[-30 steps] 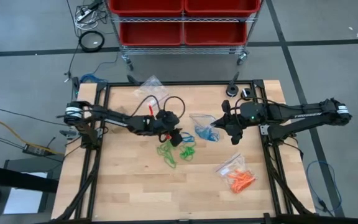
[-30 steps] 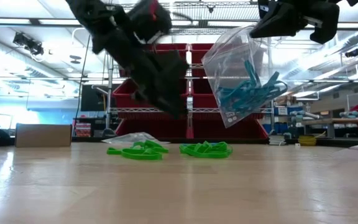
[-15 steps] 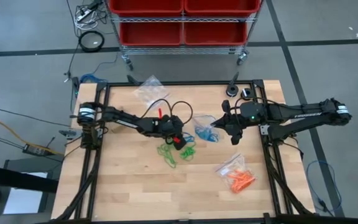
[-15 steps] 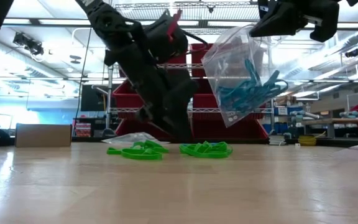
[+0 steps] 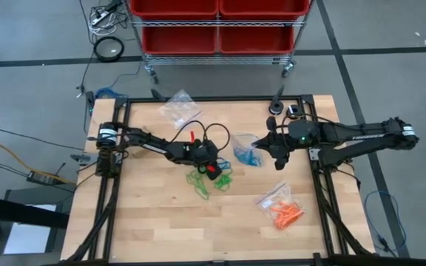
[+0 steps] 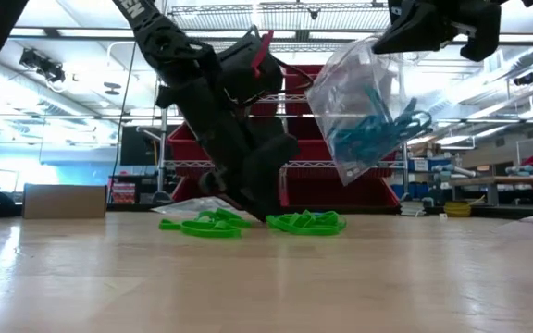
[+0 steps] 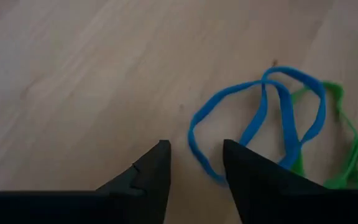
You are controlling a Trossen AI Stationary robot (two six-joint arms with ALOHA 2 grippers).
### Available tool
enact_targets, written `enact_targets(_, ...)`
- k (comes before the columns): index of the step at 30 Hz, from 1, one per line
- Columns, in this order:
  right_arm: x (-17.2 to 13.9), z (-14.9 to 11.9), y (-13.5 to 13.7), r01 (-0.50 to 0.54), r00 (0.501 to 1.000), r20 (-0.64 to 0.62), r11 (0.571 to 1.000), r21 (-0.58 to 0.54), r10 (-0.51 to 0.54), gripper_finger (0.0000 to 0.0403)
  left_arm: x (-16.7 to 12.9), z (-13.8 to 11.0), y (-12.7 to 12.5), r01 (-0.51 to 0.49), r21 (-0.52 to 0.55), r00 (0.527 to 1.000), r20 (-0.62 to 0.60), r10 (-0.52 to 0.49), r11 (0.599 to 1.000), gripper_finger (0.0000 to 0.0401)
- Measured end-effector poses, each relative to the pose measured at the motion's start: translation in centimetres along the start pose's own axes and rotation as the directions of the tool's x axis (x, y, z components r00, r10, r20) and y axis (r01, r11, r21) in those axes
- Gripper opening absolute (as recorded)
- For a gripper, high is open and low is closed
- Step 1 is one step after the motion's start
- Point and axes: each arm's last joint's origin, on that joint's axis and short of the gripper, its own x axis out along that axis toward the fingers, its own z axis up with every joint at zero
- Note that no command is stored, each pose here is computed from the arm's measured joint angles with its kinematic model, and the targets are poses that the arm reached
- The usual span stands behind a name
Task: Sort rubber bands
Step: Put the blue rubber band into the transparent zip bag
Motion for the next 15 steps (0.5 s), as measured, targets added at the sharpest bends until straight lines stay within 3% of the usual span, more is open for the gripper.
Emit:
enact_targets(3,-0.1,0.0,0.0,-0.001,1.000,0.000,1.000,0.001,0.001,0.0000,0.9,0.0,-0.2,0.012,0.003,1.000,0.012,-0.012,1.000,0.0118)
enact_targets(8,-0.2,0.0,0.0,-0.003,1.000,0.005,1.000,0.003,0.003,0.0000,1.0,0.5,-0.7,0.029,0.078,0.999,0.011,-0.030,0.997,0.0017)
enact_targets(15,-0.2,0.0,0.0,-0.015,1.000,0.013,1.000,0.010,0.014,0.0000,0.2,2.1,-2.2,0.019,0.218,0.999,-0.032,-0.012,0.976,0.0003)
